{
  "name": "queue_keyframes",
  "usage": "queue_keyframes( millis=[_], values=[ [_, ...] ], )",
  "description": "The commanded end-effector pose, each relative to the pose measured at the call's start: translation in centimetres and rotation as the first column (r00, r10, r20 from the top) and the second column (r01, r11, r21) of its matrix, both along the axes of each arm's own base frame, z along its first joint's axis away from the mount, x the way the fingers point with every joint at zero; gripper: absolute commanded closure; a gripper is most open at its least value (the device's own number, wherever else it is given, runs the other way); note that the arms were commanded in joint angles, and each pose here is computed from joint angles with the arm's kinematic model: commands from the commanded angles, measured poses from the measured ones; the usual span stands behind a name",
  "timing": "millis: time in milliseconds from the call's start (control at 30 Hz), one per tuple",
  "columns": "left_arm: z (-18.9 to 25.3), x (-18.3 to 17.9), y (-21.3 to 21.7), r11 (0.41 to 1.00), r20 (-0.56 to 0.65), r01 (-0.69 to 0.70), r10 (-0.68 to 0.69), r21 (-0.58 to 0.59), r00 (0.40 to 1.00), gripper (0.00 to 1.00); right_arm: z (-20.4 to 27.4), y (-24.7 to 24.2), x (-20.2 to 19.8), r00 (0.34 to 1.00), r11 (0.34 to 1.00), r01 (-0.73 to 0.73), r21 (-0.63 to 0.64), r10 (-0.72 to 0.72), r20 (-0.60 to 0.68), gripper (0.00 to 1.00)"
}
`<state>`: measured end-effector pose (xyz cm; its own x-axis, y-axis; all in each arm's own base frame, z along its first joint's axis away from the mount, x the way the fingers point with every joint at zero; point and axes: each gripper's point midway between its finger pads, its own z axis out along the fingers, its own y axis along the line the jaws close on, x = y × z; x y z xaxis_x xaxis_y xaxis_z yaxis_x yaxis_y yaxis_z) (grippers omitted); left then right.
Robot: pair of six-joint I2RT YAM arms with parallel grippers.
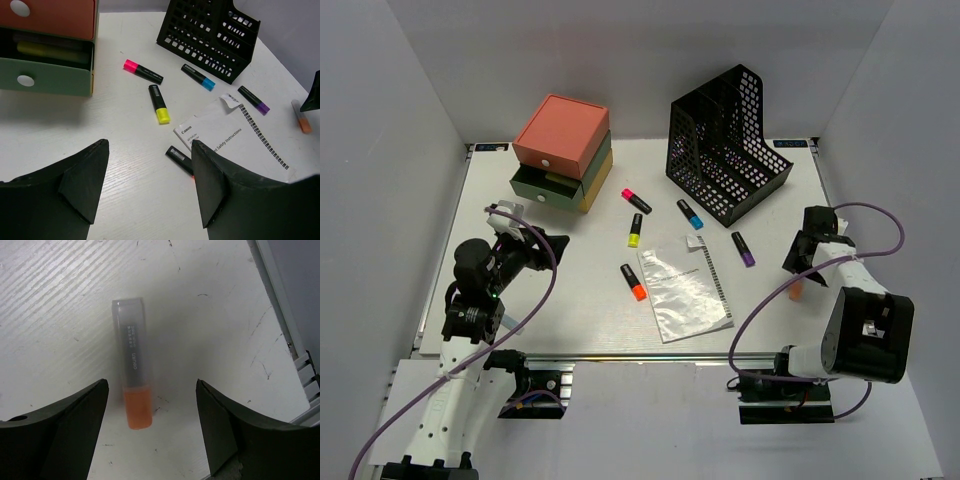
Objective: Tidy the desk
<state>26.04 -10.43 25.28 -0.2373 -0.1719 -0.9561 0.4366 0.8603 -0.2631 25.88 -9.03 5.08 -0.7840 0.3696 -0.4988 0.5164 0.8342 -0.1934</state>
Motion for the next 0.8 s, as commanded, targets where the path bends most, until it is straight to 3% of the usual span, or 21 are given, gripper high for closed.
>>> queue_keyframes(
  millis=[0, 767],
  values=[
    [0.2, -0.3, -0.3, 1.000, 0.017, 0.022, -0.022, -0.002, 1.000, 0.23, -0.6, -0.1, 1.1, 1.000, 1.000, -0.004, 0.026, 0.004, 0.026, 0.24],
    [-0.1, -0.2, -0.2, 1.000, 0.003, 0.010, -0.010, -0.003, 1.000, 0.23, -3.1, 0.8, 3.7, 0.998, 0.988, -0.066, 0.136, 0.067, -0.005, 0.27]
  ],
)
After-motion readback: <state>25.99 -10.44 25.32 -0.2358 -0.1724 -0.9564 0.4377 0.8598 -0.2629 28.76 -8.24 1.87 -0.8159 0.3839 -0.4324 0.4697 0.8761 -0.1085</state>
